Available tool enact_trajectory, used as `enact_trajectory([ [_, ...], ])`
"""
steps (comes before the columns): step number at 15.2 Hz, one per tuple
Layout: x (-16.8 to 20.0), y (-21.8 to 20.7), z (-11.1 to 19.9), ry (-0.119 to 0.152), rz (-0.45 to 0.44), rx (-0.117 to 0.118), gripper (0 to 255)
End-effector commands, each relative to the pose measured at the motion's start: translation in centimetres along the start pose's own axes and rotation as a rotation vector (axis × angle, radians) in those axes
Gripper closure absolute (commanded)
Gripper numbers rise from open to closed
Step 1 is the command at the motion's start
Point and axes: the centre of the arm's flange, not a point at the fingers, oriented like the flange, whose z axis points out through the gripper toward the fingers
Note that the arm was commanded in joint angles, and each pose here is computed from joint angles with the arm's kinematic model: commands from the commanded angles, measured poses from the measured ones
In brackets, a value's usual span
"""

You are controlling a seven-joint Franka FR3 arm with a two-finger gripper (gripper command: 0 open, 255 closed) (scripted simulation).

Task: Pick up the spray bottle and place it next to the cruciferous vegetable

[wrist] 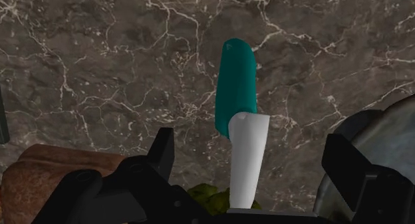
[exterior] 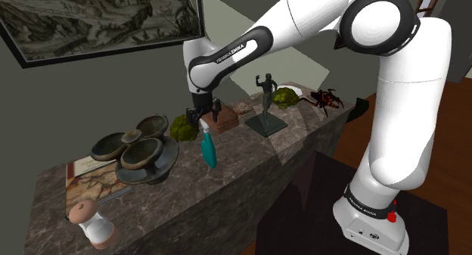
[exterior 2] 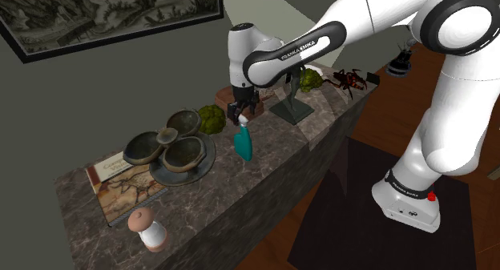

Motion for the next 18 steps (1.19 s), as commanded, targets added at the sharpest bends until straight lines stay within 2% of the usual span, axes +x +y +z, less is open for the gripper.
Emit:
enact_trajectory([
  [1, -0.08, -0.05, 1.07, 0.000, 0.000, 0.000, 0],
  [2, -0.08, -0.05, 1.90, 0.000, 0.000, 0.000, 0],
  [10, -0.08, -0.05, 1.90, 0.000, 0.000, 0.000, 0],
  [11, -0.08, -0.05, 1.90, 0.000, 0.000, 0.000, 255],
  [18, -0.07, -0.05, 1.90, 0.000, 0.000, 0.000, 255],
])
